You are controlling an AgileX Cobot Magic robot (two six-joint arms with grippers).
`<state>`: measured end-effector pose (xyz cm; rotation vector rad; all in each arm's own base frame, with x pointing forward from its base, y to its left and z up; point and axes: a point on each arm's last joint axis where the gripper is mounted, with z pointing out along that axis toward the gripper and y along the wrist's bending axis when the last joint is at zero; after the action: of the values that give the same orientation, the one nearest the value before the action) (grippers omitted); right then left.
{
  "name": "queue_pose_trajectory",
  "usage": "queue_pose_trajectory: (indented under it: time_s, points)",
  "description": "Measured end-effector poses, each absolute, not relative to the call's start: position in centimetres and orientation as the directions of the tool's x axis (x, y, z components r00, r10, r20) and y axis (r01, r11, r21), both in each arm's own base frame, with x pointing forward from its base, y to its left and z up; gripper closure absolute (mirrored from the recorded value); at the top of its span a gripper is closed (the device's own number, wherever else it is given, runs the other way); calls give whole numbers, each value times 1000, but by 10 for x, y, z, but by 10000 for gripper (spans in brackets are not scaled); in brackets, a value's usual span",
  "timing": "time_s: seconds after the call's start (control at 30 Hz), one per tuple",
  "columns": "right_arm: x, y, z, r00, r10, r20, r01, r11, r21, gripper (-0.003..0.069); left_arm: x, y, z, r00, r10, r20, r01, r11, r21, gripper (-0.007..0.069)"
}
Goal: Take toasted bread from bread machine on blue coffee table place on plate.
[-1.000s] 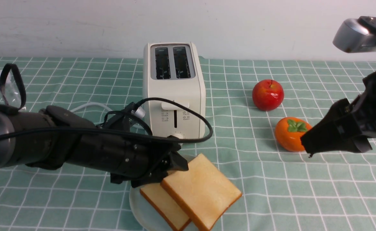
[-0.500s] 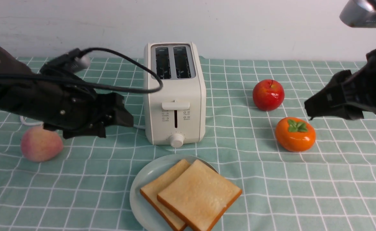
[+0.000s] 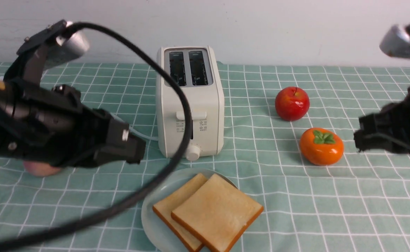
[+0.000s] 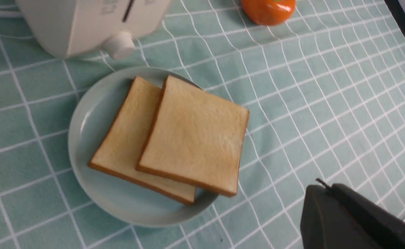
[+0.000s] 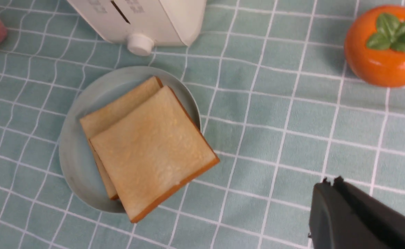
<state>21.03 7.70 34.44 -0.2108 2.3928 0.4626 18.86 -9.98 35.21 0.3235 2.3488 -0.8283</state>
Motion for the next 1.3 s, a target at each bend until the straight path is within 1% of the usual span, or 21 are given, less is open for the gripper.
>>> queue_pose_trajectory:
  time_s: [0.07, 0.1, 0.17, 0.2, 0.23, 0.3, 0.33, 0.37, 0.4, 0.43, 0.47, 0.57, 0.7, 0.73, 0.8, 0.9, 0.97, 1.3]
  points:
    - [193, 70, 331, -712, 5, -702, -260, 927, 270, 678, 175, -96, 348, -798, 35, -602, 396, 783, -479, 639]
    - [188, 69, 328, -708, 7, -706, -259, 928, 268, 678, 171, -95, 348, -801, 37, -598, 393, 786, -478, 639]
    - [164, 57, 313, -567, 30, -823, -274, 935, 224, 678, 144, -86, 343, -835, 35, -549, 351, 802, -483, 639]
    - [160, 55, 306, -541, 39, -840, -270, 938, 217, 678, 139, -85, 342, -843, 33, -537, 342, 803, -487, 639]
    - [146, 48, 296, -442, 84, -893, -259, 941, 217, 678, 120, -79, 339, -862, -2, -507, 300, 804, -513, 639]
    - [138, 44, 290, -381, 122, -916, -247, 942, 228, 678, 108, -76, 336, -870, -30, -491, 274, 800, -534, 639]
    - [130, 40, 284, -319, 162, -934, -234, 941, 243, 678, 96, -73, 333, -874, -56, -483, 254, 794, -552, 639]
    - [119, 33, 277, -218, 217, -952, -214, 941, 264, 677, 78, -68, 330, -865, -91, -494, 246, 780, -575, 639]
    - [112, 28, 270, -159, 248, -956, -202, 939, 278, 676, 64, -64, 327, -853, -107, -511, 254, 770, -586, 639]
    - [109, 25, 269, -124, 261, -957, -232, 931, 284, 676, 58, -62, 324, -848, -113, -518, 257, 767, -588, 639]
    - [103, 21, 264, -53, 282, -958, -185, 940, 287, 676, 46, -59, 322, -829, -126, -545, 274, 758, -592, 639]
    - [93, 15, 253, 40, 290, -956, -172, 945, 280, 675, 23, -52, 315, -776, -158, -611, 318, 739, -594, 639]
    - [89, 14, 241, 46, 244, -969, -176, 957, 232, 673, 16, -45, 312, -676, -221, -703, 350, 743, -570, 639]
    - [89, 15, 238, 34, 220, -975, -178, 961, 211, 672, 19, -41, 315, -598, -259, -758, 360, 759, -543, 639]
    - [89, 16, 237, 21, 198, -980, -185, 964, 191, 670, 26, -35, 318, -490, -289, -822, 361, 792, -493, 639]
    - [89, 17, 235, 5, 191, -981, -182, 965, 187, 670, 32, -30, 326, -363, -318, -876, 361, 819, -447, 639]
    - [89, 17, 234, -4, 187, -982, -190, 964, 185, 669, 34, -28, 329, -318, -327, -890, 362, 825, -433, 639]
    - [89, 17, 233, -19, 184, -983, -192, 964, 184, 662, 34, -27, 330, -303, -328, -895, 363, 829, -426, 638]
